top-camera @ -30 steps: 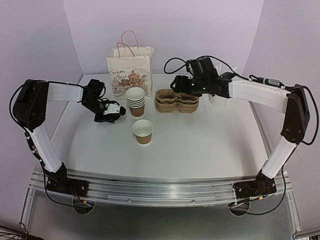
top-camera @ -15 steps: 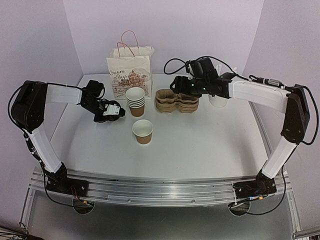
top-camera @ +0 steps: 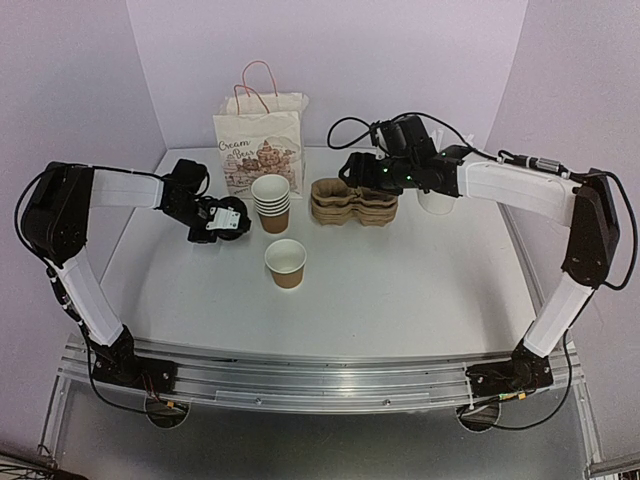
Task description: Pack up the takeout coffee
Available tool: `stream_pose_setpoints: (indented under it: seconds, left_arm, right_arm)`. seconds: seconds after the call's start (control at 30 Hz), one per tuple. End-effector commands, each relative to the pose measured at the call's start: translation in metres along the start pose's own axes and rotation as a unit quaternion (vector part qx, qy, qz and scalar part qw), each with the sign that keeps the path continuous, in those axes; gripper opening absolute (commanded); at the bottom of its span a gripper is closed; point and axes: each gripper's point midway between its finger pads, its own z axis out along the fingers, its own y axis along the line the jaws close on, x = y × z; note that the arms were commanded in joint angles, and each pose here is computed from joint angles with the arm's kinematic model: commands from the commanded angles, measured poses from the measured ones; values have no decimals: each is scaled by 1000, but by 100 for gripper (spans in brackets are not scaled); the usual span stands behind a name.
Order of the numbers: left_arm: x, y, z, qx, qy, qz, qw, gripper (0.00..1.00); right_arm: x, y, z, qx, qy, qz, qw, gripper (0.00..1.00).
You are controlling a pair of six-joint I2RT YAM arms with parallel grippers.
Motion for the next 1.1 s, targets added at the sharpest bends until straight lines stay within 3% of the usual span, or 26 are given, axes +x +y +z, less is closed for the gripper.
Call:
stream_pose_setpoints:
  seconds: [0.0,0.27,0.57,0.83,1.07]
  left_arm:
    - [-9,5,-18,-11,-6,-7,1000,0]
    - [-21,11,-43,-4,-16,-55,998,0]
    - [-55,-3,-105,54,-56,-108,991,0]
    - [-122,-36,-157,137,-131,-53,980,0]
    - [-171,-53,-149,210,-148,5,966,0]
  right_arm:
    - [0,4,-3,-8,-1,-4,1000,76]
    - [-7,12,-5,-21,-4,-5,1000,76]
    - [-19,22,-16,-37,-17,28,999,75]
    - [-16,34,-19,-66,3,66,996,74]
    - [3,40,-14,-80,38,87,992,74]
